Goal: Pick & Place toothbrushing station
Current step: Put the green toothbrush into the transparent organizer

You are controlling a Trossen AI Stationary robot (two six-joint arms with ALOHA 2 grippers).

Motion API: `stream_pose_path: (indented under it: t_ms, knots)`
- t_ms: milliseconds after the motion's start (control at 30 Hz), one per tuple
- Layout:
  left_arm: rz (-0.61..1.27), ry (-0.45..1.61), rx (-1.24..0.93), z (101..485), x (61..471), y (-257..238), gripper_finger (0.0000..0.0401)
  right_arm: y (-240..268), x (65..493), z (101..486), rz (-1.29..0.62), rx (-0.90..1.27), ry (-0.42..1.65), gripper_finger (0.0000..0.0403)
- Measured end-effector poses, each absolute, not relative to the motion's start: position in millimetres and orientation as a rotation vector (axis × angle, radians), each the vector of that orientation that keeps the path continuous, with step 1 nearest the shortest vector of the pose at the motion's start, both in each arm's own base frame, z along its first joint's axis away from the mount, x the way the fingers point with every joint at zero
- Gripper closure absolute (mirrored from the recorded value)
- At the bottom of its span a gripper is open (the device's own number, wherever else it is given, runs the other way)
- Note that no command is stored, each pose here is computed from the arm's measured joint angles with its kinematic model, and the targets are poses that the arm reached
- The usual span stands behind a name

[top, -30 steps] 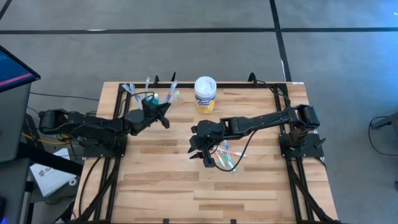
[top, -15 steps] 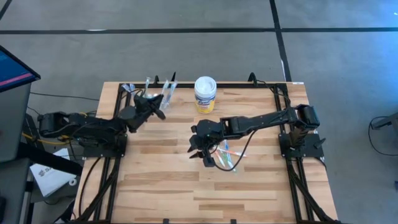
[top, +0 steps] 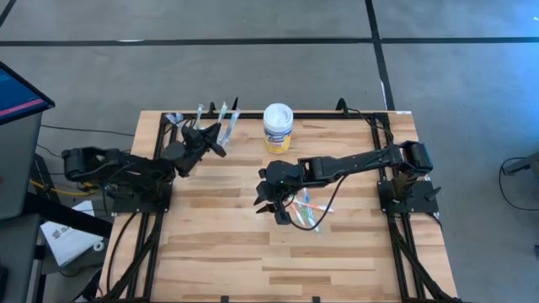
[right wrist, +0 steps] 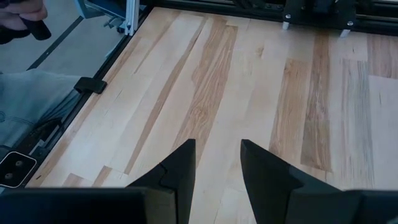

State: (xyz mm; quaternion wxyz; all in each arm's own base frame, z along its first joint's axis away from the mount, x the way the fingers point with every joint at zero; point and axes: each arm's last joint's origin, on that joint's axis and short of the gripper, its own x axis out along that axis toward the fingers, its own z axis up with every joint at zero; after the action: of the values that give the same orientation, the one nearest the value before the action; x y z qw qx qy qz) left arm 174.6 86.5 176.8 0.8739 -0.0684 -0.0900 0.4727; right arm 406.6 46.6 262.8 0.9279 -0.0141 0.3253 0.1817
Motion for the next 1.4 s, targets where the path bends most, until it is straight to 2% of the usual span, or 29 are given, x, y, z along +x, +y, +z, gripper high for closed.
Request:
stream_pose_path:
  t_ms: [1400]
  knots:
    - [1.123, -0.113, -0.100, 150.7, 208.6, 134.8, 0.0392, 46.3, 406.6, 262.8, 0.398, -0.103, 0.653, 0.0285]
